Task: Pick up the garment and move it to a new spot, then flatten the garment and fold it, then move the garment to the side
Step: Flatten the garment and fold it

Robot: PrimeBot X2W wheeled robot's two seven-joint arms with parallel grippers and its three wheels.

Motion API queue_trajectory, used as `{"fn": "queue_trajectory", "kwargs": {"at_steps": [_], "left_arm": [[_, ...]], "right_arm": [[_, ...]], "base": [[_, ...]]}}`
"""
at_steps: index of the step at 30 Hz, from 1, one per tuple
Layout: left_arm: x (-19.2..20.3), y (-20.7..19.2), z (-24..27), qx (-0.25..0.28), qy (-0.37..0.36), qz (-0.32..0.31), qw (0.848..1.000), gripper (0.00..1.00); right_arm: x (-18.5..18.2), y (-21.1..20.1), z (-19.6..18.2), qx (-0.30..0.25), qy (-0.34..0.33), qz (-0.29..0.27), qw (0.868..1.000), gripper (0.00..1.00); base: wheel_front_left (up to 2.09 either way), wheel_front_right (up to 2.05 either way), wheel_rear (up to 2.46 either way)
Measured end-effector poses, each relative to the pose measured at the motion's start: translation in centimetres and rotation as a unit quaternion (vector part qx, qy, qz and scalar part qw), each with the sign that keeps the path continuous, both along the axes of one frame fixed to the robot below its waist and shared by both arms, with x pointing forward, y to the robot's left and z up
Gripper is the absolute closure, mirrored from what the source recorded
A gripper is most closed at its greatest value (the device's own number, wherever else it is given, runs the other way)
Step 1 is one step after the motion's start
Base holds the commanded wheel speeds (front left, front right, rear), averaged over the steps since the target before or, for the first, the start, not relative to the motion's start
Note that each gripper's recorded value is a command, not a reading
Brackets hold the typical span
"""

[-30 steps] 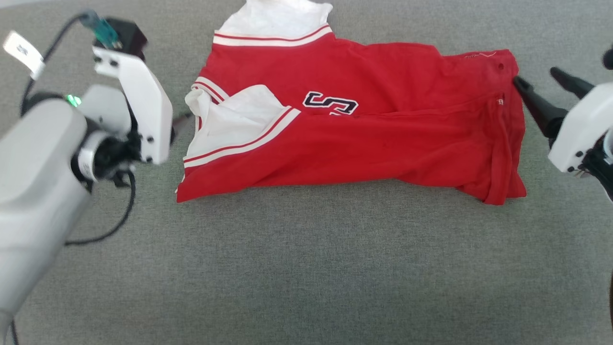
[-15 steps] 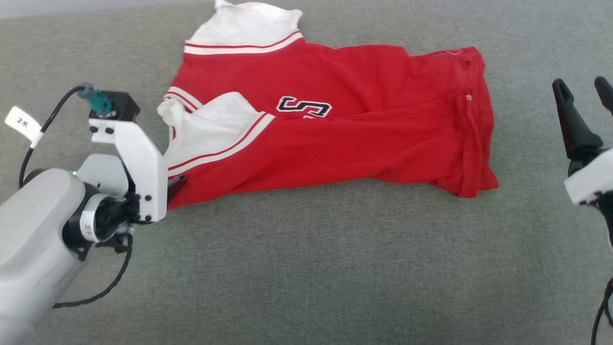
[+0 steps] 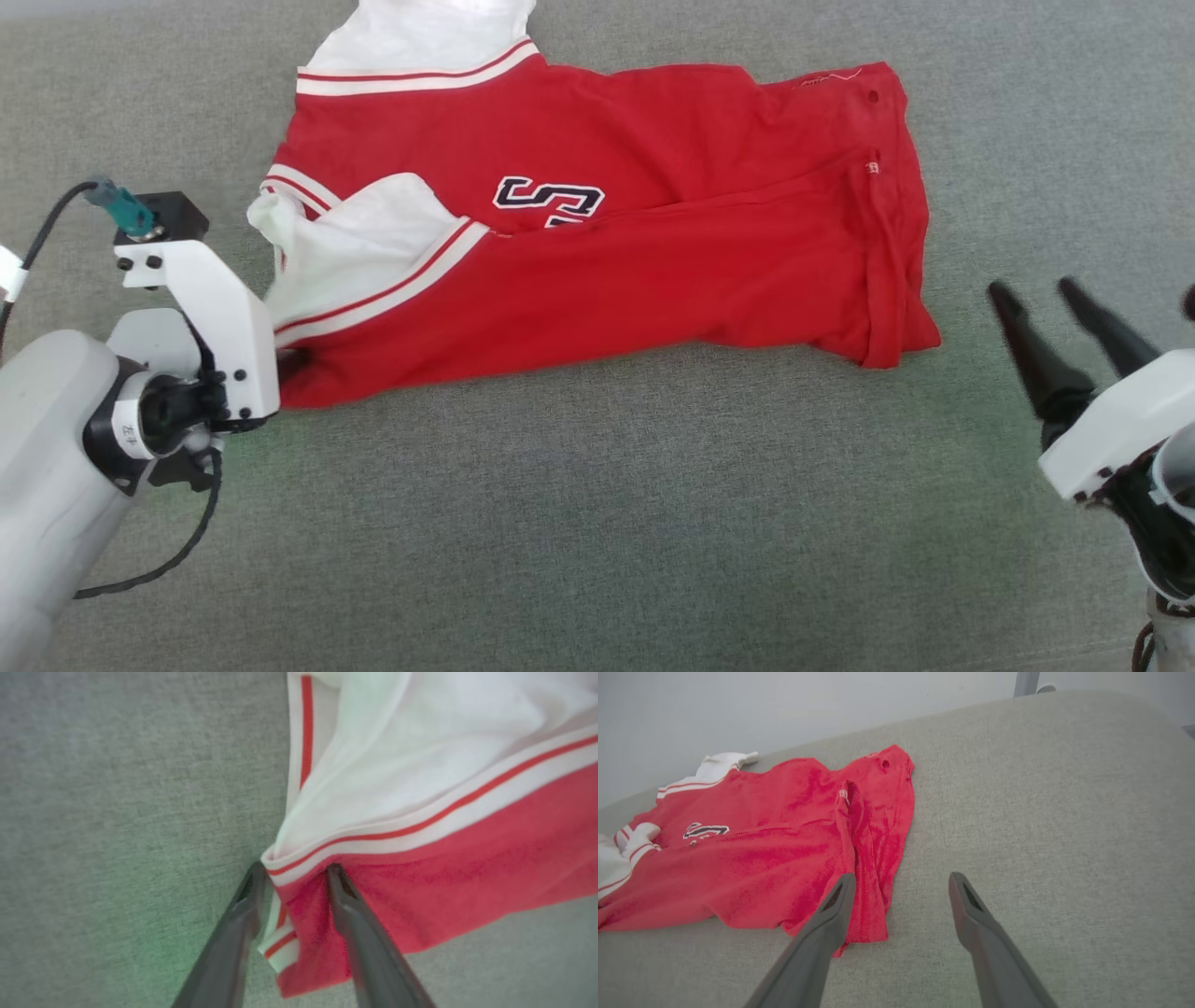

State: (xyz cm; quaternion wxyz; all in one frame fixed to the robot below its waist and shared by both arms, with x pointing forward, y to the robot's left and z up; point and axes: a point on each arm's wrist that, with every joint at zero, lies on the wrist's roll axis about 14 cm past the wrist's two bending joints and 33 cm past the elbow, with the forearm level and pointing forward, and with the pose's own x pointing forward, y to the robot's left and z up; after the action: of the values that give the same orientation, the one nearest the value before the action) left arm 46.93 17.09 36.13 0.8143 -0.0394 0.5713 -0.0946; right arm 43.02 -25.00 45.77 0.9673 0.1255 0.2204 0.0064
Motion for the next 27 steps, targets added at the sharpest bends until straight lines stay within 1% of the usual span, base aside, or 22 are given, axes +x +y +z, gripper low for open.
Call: {"fn": "queue_trajectory", "kwargs": {"at_steps": [3,6,7,11,14,17,20,23,24,25,26,27], "left_arm": [[0.1,0.0,-0.2,-0.004,0.004,0.0,1.0,1.0],[0.1,-0.1,-0.2,-0.008,0.004,-0.002,1.0,1.0],[0.1,-0.1,-0.2,-0.008,0.004,-0.002,1.0,1.0],[0.2,-0.2,-0.2,-0.013,0.003,-0.002,1.0,1.0],[0.2,-0.3,-0.3,-0.014,0.002,-0.003,1.0,1.0],[0.3,-0.4,-0.4,-0.017,0.001,-0.004,1.0,1.0],[0.3,-0.4,-0.4,-0.02,-0.003,-0.004,1.0,1.0],[0.4,-0.4,-0.5,-0.021,-0.004,-0.004,1.0,1.0],[0.4,-0.4,-0.5,-0.022,-0.005,-0.002,1.0,1.0],[0.4,-0.4,-0.6,-0.023,-0.005,-0.001,1.0,1.0],[0.3,-0.3,-0.6,-0.023,-0.005,0.0,1.0,1.0],[0.4,-0.3,-0.6,-0.024,-0.008,0.001,1.0,1.0]], "right_arm": [[-0.6,0.5,-1.5,0.002,0.048,0.017,0.999,0.0],[-1.0,1.2,-3.1,0.011,0.097,0.034,0.995,0.0],[-1.0,1.2,-3.1,0.011,0.097,0.034,0.995,0.0],[-0.6,2.4,-4.3,0.011,0.146,0.064,0.987,0.0],[0.4,3.0,-5.0,0.007,0.17,0.081,0.982,0.0],[1.2,3.4,-6.0,-0.006,0.202,0.093,0.975,0.0],[1.6,3.9,-7.3,-0.02,0.241,0.108,0.964,0.0],[2.3,4.7,-7.9,-0.019,0.265,0.123,0.956,0.0],[2.2,5.0,-8.3,-0.026,0.277,0.133,0.951,0.0],[2.2,5.2,-8.5,-0.03,0.287,0.141,0.947,0.58],[2.4,5.3,-8.5,-0.033,0.288,0.146,0.946,1.0],[2.6,5.3,-8.5,-0.034,0.288,0.147,0.946,1.0]], "base": [[0.0,0.0,0.0],[0.0,0.0,0.0],[0.0,0.0,0.0],[0.0,0.0,0.0],[0.0,0.0,0.0],[0.0,0.0,0.0],[0.0,0.0,0.0],[0.0,0.0,0.0],[0.0,0.0,0.0],[0.0,0.0,0.0],[0.0,0.0,0.0],[0.0,0.0,0.0]]}}
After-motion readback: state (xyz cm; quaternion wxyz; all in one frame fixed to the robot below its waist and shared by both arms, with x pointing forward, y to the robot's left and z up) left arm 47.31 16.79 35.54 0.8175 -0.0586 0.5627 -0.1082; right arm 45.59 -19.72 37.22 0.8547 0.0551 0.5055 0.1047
